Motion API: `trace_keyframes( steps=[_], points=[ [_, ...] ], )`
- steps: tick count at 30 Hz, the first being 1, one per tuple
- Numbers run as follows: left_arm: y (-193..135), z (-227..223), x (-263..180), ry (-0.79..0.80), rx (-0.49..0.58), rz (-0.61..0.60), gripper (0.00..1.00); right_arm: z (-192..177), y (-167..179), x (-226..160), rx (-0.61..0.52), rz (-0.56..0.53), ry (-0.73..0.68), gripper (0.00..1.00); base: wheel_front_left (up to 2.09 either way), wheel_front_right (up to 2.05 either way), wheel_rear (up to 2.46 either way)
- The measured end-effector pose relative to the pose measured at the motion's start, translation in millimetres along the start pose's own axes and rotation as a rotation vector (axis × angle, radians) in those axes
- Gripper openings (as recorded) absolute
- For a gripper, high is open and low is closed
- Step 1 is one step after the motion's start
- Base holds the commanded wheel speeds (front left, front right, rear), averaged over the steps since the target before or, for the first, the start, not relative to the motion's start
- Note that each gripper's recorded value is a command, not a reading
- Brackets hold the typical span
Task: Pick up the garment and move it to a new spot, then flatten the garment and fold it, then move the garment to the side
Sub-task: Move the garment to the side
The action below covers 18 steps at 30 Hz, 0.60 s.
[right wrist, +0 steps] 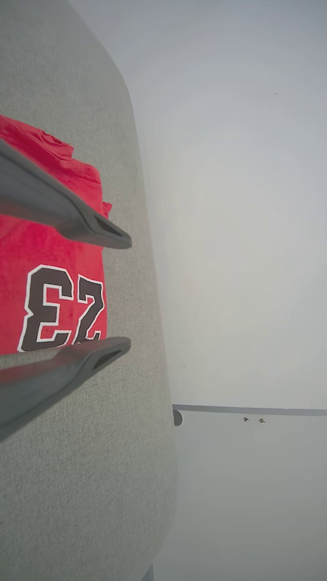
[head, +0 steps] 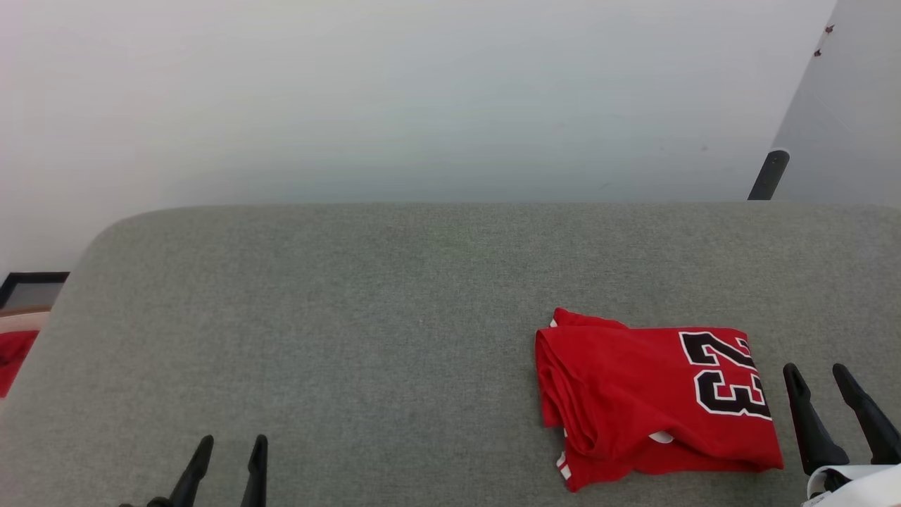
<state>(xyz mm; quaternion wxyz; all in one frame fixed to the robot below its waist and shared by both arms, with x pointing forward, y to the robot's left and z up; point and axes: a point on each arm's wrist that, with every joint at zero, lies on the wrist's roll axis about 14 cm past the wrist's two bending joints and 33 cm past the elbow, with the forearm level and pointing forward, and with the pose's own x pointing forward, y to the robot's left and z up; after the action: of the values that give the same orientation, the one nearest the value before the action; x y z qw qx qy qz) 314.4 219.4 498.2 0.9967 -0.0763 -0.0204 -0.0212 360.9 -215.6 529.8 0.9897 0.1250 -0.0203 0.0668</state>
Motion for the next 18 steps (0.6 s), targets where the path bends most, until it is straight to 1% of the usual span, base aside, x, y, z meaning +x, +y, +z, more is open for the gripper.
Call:
trace_keyframes(
  steps=[12,15,18],
  points=[
    [-3.3,3.9,-0.3,-0.011,0.000,-0.007,1.00,-1.0,3.9,1.2,0.011,0.006,0.007,1.00,0.00,0.00,0.00],
    [-5.4,3.1,-0.2,-0.009,-0.008,-0.010,1.00,-8.8,6.1,3.4,0.014,0.016,0.059,1.00,0.00,0.00,0.00],
    [-7.6,0.3,1.8,-0.001,-0.017,-0.012,1.00,-6.0,6.6,16.1,-0.026,0.045,0.112,1.00,0.00,0.00,0.00]
  ],
)
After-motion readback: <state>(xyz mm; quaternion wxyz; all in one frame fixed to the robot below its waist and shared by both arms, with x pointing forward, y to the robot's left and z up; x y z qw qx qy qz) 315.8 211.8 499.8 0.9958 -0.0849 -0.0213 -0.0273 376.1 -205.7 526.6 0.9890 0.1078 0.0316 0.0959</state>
